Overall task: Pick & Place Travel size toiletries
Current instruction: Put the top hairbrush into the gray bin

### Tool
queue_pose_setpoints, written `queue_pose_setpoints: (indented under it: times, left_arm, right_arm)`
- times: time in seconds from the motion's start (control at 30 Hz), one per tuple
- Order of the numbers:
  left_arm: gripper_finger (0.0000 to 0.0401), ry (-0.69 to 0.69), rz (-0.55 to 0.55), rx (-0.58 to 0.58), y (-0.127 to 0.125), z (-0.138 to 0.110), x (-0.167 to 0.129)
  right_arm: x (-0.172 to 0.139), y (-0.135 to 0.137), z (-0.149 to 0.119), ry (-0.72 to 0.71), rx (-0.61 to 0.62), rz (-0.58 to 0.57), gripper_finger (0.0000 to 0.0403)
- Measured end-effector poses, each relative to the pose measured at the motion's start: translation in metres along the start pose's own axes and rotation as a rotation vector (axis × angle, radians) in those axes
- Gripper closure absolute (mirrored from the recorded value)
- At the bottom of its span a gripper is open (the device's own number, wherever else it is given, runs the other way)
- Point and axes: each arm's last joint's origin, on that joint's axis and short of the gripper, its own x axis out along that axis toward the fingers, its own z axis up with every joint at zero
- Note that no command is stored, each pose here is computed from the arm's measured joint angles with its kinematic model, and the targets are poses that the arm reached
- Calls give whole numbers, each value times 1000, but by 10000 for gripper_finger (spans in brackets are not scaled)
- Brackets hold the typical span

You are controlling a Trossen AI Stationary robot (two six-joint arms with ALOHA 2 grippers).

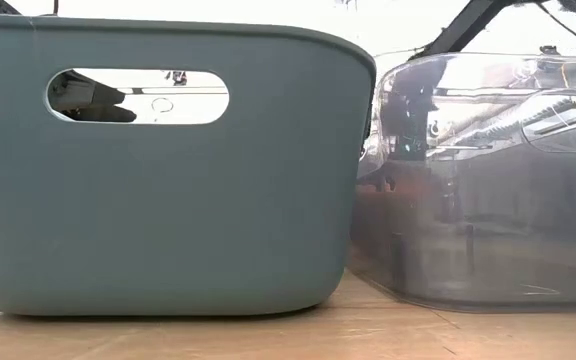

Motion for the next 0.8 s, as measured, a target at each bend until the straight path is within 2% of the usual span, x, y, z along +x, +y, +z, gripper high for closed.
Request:
queue_pose_setpoints:
  times: [0.27, 0.5, 0.7, 0.8]
  left_arm:
    - [128, 0, 0, 0, 0, 0, 0]
    - [128, 0, 0, 0, 0, 0, 0]
    - [127, 0, 0, 0, 0, 0, 0]
    - [127, 0, 0, 0, 0, 0, 0]
  right_arm:
    - [-56, 19, -5, -200, -58, -8, 403]
    - [-109, 38, -22, -374, -120, 21, 403]
    - [-149, 68, -46, -503, -224, 88, 403]
    - [-164, 88, -62, -542, -309, 177, 403]
